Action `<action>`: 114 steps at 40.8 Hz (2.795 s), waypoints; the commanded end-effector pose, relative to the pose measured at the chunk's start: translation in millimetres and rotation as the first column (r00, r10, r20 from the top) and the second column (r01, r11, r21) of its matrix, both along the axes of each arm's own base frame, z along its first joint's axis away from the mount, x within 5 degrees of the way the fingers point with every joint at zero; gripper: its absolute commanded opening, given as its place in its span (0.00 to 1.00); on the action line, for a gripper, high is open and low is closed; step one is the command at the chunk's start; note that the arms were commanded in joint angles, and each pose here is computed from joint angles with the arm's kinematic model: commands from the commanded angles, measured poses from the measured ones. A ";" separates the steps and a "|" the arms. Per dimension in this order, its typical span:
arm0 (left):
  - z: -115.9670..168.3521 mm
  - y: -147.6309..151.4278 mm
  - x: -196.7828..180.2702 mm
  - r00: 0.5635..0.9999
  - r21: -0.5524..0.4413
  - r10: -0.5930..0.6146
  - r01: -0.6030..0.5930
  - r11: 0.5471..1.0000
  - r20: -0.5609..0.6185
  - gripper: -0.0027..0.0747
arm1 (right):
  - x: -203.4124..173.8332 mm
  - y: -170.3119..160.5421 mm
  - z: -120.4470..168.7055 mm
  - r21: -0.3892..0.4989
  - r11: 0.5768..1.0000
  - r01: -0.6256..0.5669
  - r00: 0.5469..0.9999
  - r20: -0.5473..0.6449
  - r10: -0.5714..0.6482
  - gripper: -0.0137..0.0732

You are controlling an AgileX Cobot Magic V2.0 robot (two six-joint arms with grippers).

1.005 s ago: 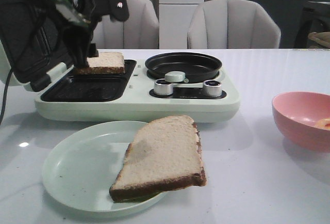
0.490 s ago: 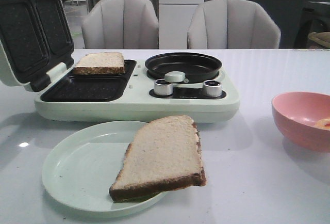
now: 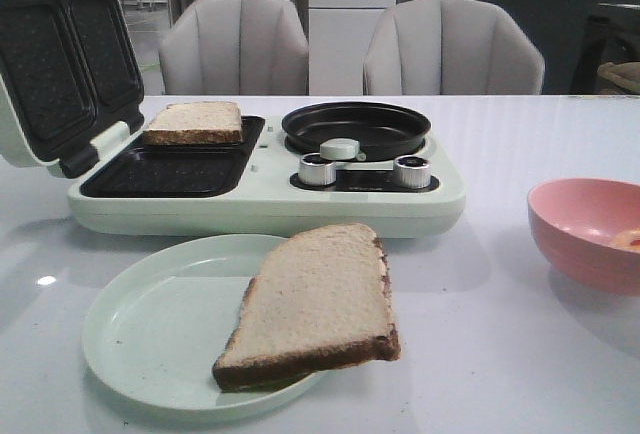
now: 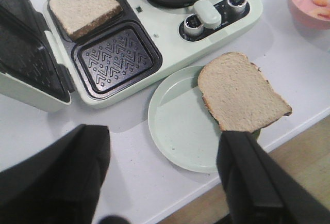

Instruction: Make breakfast with bread and shrimp

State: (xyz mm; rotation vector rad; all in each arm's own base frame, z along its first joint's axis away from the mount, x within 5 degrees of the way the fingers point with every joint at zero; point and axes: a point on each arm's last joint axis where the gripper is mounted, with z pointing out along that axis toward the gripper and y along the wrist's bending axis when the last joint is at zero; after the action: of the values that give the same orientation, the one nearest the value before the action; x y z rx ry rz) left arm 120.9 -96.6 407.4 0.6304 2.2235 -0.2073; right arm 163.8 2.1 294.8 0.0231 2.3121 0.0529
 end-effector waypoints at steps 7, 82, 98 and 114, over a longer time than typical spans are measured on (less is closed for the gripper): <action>-10.0 48.0 -46.1 0.994 -0.108 -0.014 0.025 0.994 0.110 0.68 | 5.1 -0.7 14.9 0.001 1.000 0.006 0.995 0.102 -0.006 0.79; -74.6 105.6 -91.3 0.974 -0.146 0.027 0.006 0.989 0.223 0.68 | 119.4 153.1 -113.6 0.626 0.767 -0.140 0.835 -0.342 0.431 0.78; -74.5 105.7 -91.2 0.974 -0.145 0.027 0.006 0.989 0.225 0.68 | 121.0 156.1 -117.4 0.636 0.758 -0.141 0.818 -0.356 0.451 0.32; -74.5 105.7 -91.2 0.974 -0.145 0.027 0.006 0.989 0.225 0.68 | 107.1 154.3 -56.1 0.666 0.695 -0.269 0.846 -0.182 0.502 0.23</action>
State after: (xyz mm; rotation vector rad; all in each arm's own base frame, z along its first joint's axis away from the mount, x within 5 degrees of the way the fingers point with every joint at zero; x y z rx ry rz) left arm 26.9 11.2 321.0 0.5375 2.0495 -0.2542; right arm 275.5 153.1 193.9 -0.0773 2.6465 1.0358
